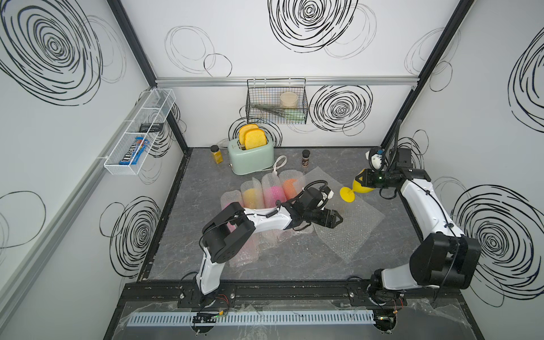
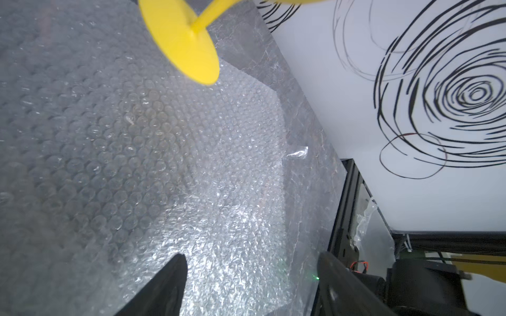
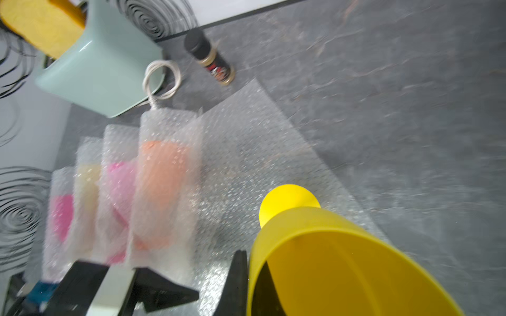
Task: Unpack wine glasses from bubble wrap
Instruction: Place the wine glass at the center of the board.
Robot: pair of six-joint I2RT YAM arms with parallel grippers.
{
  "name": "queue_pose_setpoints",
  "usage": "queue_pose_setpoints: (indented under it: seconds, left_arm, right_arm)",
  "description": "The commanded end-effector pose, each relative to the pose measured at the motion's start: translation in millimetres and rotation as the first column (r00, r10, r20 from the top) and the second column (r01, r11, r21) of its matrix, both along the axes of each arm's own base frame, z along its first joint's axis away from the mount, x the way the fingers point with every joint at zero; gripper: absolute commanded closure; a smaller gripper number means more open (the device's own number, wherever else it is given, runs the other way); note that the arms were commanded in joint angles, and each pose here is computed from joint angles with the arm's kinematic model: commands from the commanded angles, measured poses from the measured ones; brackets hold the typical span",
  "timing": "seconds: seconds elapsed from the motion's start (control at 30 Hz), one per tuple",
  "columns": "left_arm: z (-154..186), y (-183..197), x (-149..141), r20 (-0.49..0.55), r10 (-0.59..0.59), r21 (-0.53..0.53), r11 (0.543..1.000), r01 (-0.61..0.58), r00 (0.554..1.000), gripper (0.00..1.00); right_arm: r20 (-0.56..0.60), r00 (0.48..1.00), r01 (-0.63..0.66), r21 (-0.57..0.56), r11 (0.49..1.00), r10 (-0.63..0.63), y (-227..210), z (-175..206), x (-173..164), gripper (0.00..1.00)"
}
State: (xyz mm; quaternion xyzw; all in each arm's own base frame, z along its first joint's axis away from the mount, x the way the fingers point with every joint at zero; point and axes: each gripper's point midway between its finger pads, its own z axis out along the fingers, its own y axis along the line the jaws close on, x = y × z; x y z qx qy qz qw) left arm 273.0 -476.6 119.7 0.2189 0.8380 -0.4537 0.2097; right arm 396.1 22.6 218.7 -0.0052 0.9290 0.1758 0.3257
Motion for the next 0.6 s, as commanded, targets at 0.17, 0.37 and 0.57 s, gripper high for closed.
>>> queue_pose_setpoints:
  seconds: [0.17, 0.37, 0.57]
  left_arm:
    - [42, -1, -7, -0.005, -0.029, -0.125, 0.992, 0.028, 1.000, 0.21]
    - [52, 9, -2, -0.001, -0.018, -0.141, 0.990, 0.018, 1.000, 0.20]
    - [48, 14, 6, -0.009, -0.002, -0.128, 0.992, 0.001, 1.000, 0.20]
  right_arm:
    - [-0.124, 0.975, 0.140, -0.305, 0.942, -0.185, -64, -28, 44, 1.00]
    - [-0.220, 0.947, 0.147, -0.348, 0.926, -0.233, -82, -44, 79, 1.00]
    - [-0.225, 0.954, 0.126, -0.295, 0.947, -0.197, -78, -49, 108, 1.00]
